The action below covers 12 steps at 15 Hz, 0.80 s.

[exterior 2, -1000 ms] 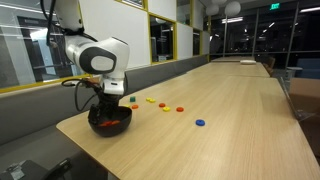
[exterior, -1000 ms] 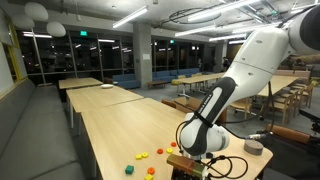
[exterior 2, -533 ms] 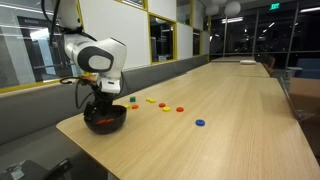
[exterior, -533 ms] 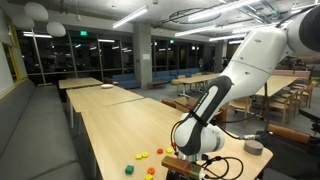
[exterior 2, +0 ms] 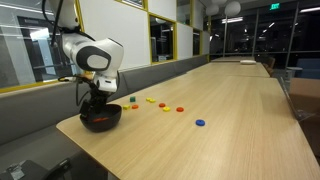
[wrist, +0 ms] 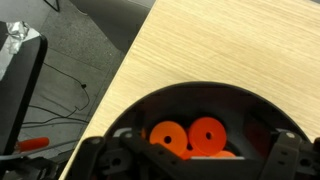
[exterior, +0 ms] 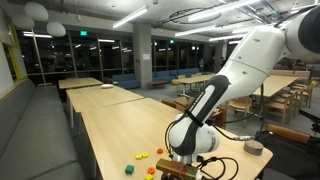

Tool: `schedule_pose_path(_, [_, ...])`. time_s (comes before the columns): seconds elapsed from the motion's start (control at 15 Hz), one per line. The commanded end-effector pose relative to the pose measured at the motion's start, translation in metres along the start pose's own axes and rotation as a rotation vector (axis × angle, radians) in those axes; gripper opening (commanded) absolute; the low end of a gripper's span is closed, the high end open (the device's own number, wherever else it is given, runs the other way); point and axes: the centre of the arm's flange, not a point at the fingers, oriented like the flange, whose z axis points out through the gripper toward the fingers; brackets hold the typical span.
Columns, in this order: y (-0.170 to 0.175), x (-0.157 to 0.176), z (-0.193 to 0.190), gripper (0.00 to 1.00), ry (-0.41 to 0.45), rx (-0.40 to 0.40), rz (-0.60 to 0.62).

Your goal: Put two orange circles into the bowl.

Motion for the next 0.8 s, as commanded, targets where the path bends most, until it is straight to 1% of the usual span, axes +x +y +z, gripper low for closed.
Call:
schedule_pose_path(0.0, [-0.011, -0.003, -0.021, 1.00, 0.023, -0.014, -0.053])
schedule_pose_path(0.13, [-0.012, 0.002, -0.044, 1.00, 0.084, -0.032, -0.097])
schedule_pose_path(0.27, [-0.011, 0.008, -0.078, 1.00, 0.159, -0.076, -0.152])
schedule_pose_path(0.4, [-0.005, 0.016, -0.116, 1.00, 0.216, -0.116, -0.217])
schedule_pose_path(0.6, [0.014, 0.020, -0.178, 1.00, 0.254, -0.178, -0.336])
schedule_pose_path(0.73, [0.031, 0.019, -0.218, 1.00, 0.254, -0.201, -0.416])
